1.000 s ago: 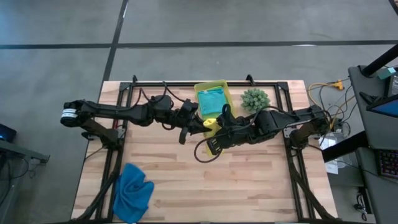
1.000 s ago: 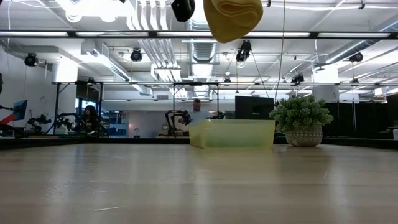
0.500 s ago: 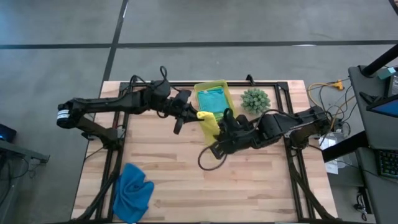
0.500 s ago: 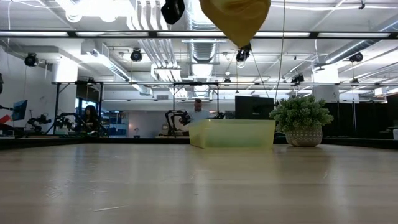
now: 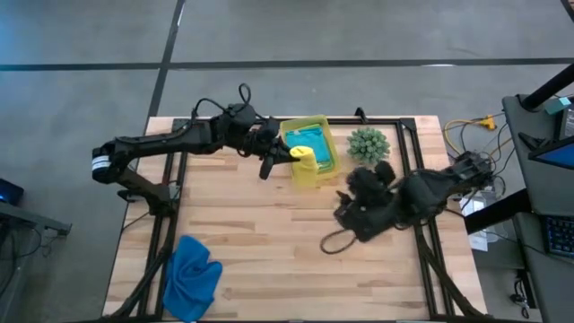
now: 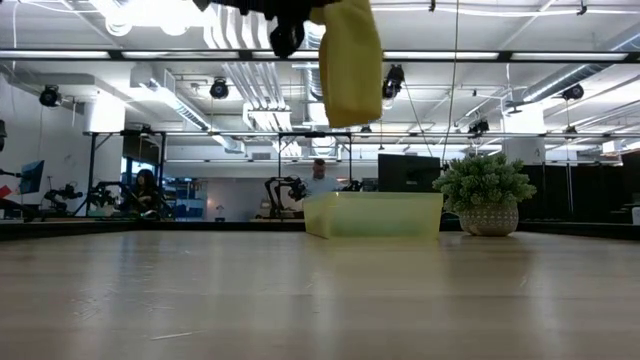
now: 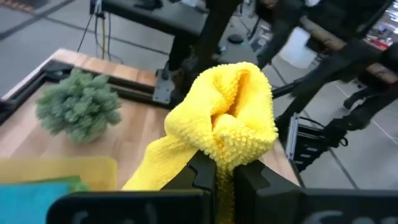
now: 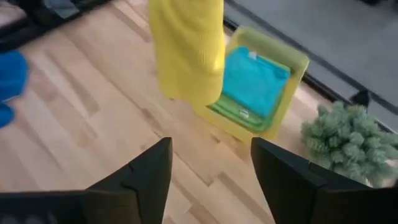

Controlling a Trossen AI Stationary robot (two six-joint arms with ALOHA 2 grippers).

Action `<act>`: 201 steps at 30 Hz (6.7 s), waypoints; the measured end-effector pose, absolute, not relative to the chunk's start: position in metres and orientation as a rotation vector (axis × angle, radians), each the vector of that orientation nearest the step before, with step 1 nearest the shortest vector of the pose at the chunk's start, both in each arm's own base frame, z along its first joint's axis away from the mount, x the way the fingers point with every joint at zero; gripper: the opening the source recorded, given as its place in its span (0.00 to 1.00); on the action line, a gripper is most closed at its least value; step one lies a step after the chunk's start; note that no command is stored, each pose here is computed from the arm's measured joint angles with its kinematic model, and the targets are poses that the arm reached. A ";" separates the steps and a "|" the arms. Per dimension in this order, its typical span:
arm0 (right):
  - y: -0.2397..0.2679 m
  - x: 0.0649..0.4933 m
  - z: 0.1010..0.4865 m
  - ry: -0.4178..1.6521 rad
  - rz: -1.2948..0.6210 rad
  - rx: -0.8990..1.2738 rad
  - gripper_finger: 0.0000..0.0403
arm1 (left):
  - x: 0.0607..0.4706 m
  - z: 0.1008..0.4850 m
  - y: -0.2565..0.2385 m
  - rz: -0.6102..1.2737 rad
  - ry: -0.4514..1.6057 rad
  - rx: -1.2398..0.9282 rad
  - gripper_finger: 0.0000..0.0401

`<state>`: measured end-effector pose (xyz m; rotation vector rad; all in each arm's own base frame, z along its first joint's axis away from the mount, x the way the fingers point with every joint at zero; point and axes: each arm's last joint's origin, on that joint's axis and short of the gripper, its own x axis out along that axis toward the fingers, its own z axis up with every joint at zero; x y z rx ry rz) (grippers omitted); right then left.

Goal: Fold microfiber towels
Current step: Put the yellow microfiber cloth into the yellow bin

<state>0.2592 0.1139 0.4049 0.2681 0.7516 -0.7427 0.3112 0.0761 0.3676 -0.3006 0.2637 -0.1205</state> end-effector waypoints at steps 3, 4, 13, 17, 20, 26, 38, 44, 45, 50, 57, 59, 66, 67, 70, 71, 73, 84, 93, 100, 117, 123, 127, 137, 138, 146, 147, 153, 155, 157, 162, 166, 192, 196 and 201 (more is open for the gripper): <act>0.117 0.237 0.407 0.695 -0.693 0.288 0.52 | 0.313 0.362 0.088 -0.102 0.275 -0.331 0.00; 0.117 0.229 0.406 0.684 -0.683 0.302 0.52 | 0.314 0.360 0.092 -0.092 0.280 -0.335 0.00; 0.110 0.182 0.371 0.530 -0.677 0.483 0.48 | 0.334 0.336 0.130 -0.006 0.334 -0.436 0.00; 0.107 0.179 0.357 0.491 -0.658 0.538 0.48 | 0.353 0.327 0.139 -0.001 0.351 -0.472 0.00; 0.106 0.177 0.350 0.485 -0.646 0.536 0.48 | 0.369 0.326 0.147 0.050 0.289 -0.532 0.00; 0.105 0.175 0.343 0.501 -0.647 0.514 0.48 | 0.395 0.312 0.167 0.182 0.054 -0.688 0.00; 0.102 0.169 0.347 0.541 -0.598 0.471 0.48 | 0.413 0.274 0.217 0.485 -0.290 -0.862 0.00; 0.097 0.162 0.350 0.552 -0.585 0.450 0.48 | 0.437 0.244 0.233 0.482 -0.473 -1.018 0.00; 0.096 0.161 0.350 0.556 -0.582 0.445 0.48 | 0.442 0.236 0.231 0.486 -0.467 -1.045 0.00; 0.094 0.157 0.351 0.569 -0.576 0.459 0.48 | 0.454 0.222 0.210 0.556 -0.480 -1.098 0.00; 0.097 0.154 0.350 0.572 -0.557 0.473 0.48 | 0.443 0.237 0.200 0.736 -0.264 -1.044 0.00; 0.098 0.154 0.349 0.570 -0.559 0.468 0.48 | 0.437 0.241 0.197 0.799 -0.173 -1.016 0.00; 0.097 0.154 0.348 0.564 -0.563 0.437 0.48 | 0.423 0.243 0.191 0.899 0.020 -0.967 0.00; 0.097 0.154 0.348 0.558 -0.566 0.432 0.48 | 0.423 0.242 0.189 0.908 0.029 -0.982 0.00; 0.097 0.154 0.348 0.555 -0.569 0.427 0.48 | 0.423 0.238 0.185 0.929 0.050 -1.026 0.00; 0.097 0.154 0.348 0.554 -0.570 0.426 0.48 | 0.423 0.238 0.183 0.935 0.054 -1.030 0.00; 0.097 0.154 0.347 0.556 -0.571 0.426 0.48 | 0.422 0.237 0.180 0.960 0.059 -1.034 0.00; 0.099 0.153 0.345 0.566 -0.560 0.418 0.48 | 0.405 0.240 0.173 1.131 0.180 -0.960 0.00; 0.099 0.153 0.344 0.574 -0.554 0.401 0.48 | 0.394 0.257 0.167 1.203 0.144 -0.902 0.00; 0.099 0.153 0.344 0.580 -0.549 0.383 0.48 | 0.385 0.282 0.164 1.181 0.142 -0.788 0.00; 0.100 0.153 0.340 0.616 -0.527 0.367 0.48 | 0.380 0.326 0.172 0.591 0.364 -0.033 0.00; 0.100 0.153 0.339 0.632 -0.519 0.370 0.48 | 0.375 0.335 0.183 0.301 0.396 0.237 0.00; 0.100 0.153 0.339 0.632 -0.524 0.396 0.48 | 0.368 0.338 0.187 0.152 0.463 0.306 0.00; 0.100 0.153 0.333 0.615 -0.567 0.484 0.48 | 0.365 0.346 0.190 0.035 0.512 0.649 0.00; 0.100 0.154 0.332 0.609 -0.576 0.503 0.48 | 0.366 0.348 0.190 0.028 0.507 0.688 0.00; 0.101 0.155 0.333 0.543 -0.621 0.658 0.48 | 0.374 0.336 0.167 -0.150 0.612 1.070 0.00; 0.101 0.155 0.333 0.538 -0.626 0.674 0.48 | 0.373 0.335 0.168 -0.146 0.633 1.097 0.00; 0.101 0.158 0.334 0.440 -0.660 0.747 0.48 | 0.366 0.346 0.173 -0.014 0.652 0.913 0.00; 0.101 0.159 0.335 0.407 -0.665 0.753 0.48 | 0.361 0.353 0.171 -0.009 0.651 0.889 0.00; 0.101 0.159 0.336 0.382 -0.672 0.751 0.48 | 0.356 0.356 0.168 -0.022 0.675 0.865 0.00; 0.100 0.161 0.336 0.359 -0.688 0.760 0.48 | 0.349 0.363 0.163 0.066 0.667 0.497 0.00; 0.098 0.165 0.336 0.339 -0.692 0.762 0.48 | 0.344 0.364 0.166 0.021 0.617 0.172 0.00; 0.098 0.182 0.317 0.280 -0.662 0.744 0.48 | 0.311 0.240 0.209 0.037 0.563 -0.859 0.00; 0.098 0.182 0.317 0.280 -0.661 0.742 0.48 | 0.293 0.219 0.220 0.133 0.578 -0.901 0.00; 0.098 0.182 0.317 0.280 -0.661 0.743 0.48 | 0.285 0.213 0.229 0.216 0.580 -0.814 0.00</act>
